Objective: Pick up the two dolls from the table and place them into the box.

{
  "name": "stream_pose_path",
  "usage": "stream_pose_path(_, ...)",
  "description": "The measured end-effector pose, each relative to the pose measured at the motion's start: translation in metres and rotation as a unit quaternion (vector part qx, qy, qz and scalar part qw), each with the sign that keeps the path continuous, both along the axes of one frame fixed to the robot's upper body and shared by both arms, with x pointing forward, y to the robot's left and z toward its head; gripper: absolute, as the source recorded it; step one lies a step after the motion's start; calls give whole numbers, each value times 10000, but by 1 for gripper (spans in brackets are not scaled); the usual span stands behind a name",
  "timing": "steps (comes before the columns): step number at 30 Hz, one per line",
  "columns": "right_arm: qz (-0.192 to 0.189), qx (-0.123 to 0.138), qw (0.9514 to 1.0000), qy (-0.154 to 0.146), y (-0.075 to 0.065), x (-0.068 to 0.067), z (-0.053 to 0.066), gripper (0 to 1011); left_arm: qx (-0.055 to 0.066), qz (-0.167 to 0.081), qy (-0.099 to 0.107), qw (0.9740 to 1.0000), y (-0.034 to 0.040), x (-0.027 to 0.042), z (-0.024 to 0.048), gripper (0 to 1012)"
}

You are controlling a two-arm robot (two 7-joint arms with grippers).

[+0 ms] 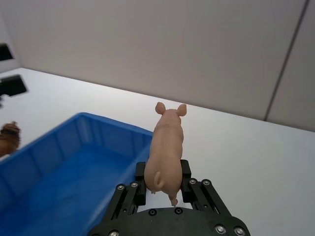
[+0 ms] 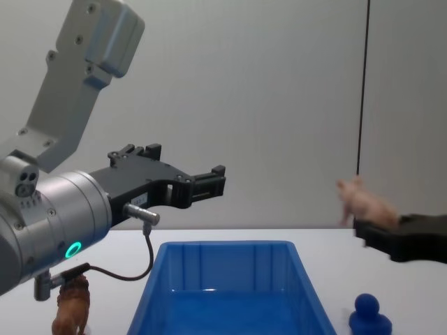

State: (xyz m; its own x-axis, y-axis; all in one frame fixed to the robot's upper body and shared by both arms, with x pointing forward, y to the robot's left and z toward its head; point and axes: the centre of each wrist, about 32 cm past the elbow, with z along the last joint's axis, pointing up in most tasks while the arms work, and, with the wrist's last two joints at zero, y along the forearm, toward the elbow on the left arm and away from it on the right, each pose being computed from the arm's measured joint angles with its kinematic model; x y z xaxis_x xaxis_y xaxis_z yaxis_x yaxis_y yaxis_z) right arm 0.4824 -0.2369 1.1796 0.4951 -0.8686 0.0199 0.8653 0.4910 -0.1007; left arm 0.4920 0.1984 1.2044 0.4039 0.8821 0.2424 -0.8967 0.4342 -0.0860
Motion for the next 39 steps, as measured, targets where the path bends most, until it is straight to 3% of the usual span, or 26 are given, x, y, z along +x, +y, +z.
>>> stream_pose_path(13, 868, 221, 9958, 195, 291, 134, 156, 373, 1, 0, 0, 10000, 0, 0, 0, 1002)
stream_pose_path(22, 1180, 312, 9915, 456, 443, 243, 183, 656, 0, 0, 0, 10000, 0, 0, 0, 1002)
stream_pose_path(34, 1129, 306, 9920, 474, 418, 268, 183, 1001, 0, 0, 0, 10000, 0, 0, 0, 1002)
stream_pose_path(39, 975, 292, 9939, 433, 347, 233, 170, 1001, 1, 0, 0, 10000, 0, 0, 0, 1002)
